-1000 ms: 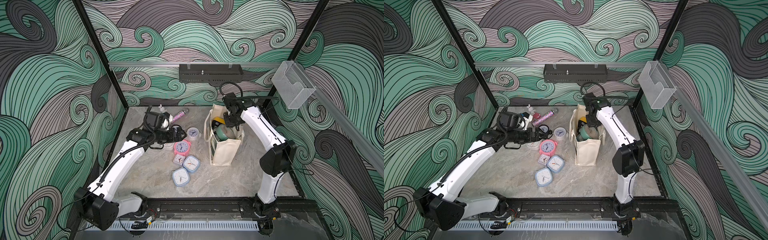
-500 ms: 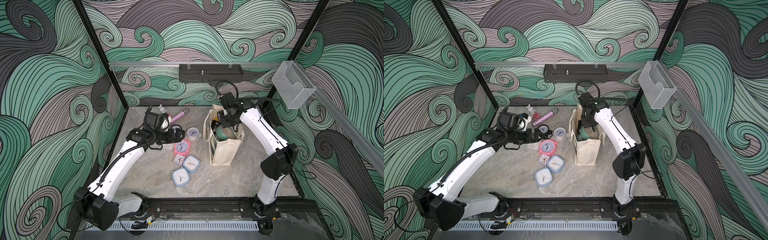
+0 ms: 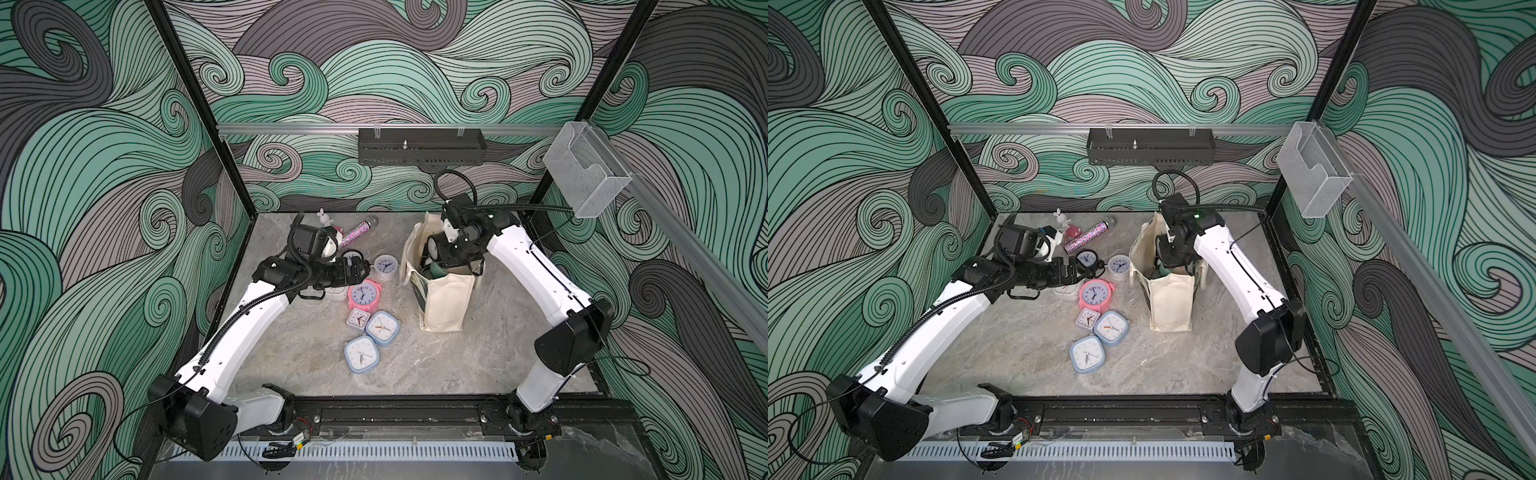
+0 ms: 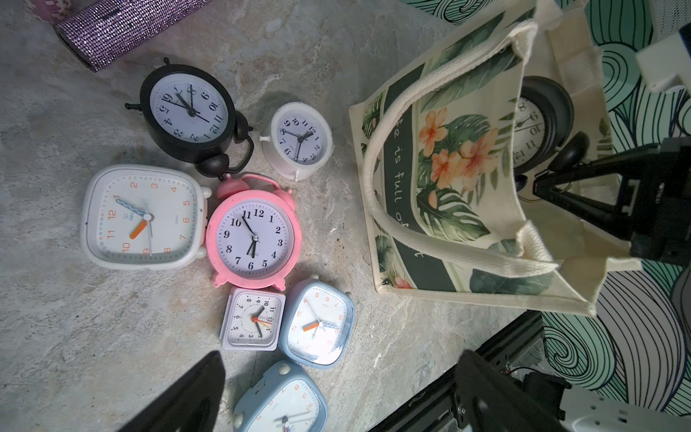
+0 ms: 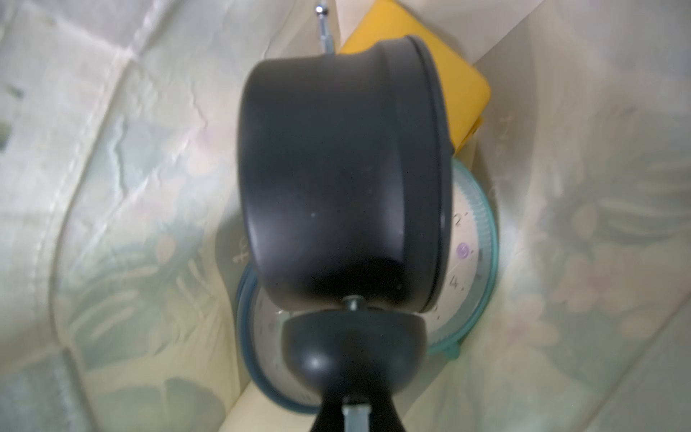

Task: Put the alarm clock into the canvas bag
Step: Place the alarm at the canvas bag.

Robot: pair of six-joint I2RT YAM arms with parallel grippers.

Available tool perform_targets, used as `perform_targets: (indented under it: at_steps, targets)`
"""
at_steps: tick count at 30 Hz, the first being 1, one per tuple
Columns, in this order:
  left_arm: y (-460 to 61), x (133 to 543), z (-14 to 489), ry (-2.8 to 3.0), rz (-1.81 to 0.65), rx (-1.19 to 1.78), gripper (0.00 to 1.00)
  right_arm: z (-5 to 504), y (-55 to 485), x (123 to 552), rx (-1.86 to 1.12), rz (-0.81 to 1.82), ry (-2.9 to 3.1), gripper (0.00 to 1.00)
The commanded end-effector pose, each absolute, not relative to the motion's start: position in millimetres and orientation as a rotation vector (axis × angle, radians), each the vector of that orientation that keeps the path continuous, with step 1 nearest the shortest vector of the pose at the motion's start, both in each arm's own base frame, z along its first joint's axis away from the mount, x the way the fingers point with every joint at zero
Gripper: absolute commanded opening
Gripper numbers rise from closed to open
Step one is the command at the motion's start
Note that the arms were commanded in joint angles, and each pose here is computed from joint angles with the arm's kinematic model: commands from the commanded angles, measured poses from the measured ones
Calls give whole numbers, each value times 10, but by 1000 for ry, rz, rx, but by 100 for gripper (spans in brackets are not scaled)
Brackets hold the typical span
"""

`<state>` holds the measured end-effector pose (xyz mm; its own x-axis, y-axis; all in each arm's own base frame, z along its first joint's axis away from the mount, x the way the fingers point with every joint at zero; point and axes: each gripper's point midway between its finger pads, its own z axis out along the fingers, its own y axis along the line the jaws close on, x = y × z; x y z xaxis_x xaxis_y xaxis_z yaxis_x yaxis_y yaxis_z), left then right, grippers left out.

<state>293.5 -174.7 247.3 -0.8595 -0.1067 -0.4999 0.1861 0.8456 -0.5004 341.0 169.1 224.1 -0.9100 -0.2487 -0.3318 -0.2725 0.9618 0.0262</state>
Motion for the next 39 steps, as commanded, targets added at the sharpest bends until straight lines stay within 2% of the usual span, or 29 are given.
perform_targets:
  at_steps: [1,10,11,12,14,15,16,23,27,33,39]
  targets:
    - [-1679,2916,2460,2504,-721,43,99,2144,1698,3007,-441,149,2913,0]
    - [-1656,2914,2436,2508,-711,32,99,2010,1434,2966,-405,-10,2946,3]
    - [-1656,2913,2440,2508,-712,30,99,2012,1431,2973,-403,-14,2944,8]
    - [-1651,2909,2442,2508,-710,30,99,2016,1416,2992,-396,-24,2938,19]
    - [-1638,2907,2436,2509,-703,26,99,2058,1397,3042,-381,-40,2916,28]
    - [-1628,2912,2429,2509,-695,23,99,2111,1383,3075,-363,-51,2894,38]
    - [-1617,2916,2414,2514,-687,18,99,2174,1377,3106,-348,-51,2866,43]
    - [-1585,2941,2285,2572,-680,-21,99,2557,1464,3274,-328,27,2719,58]
    - [-1586,2952,2257,2582,-684,-31,99,2608,1401,3379,-313,-36,2688,68]
    - [-1565,2958,2219,2594,-681,-45,99,2448,1358,3501,-269,-37,2725,71]
    - [-1537,2947,2199,2599,-674,-57,99,2201,1324,3522,-190,12,2781,67]
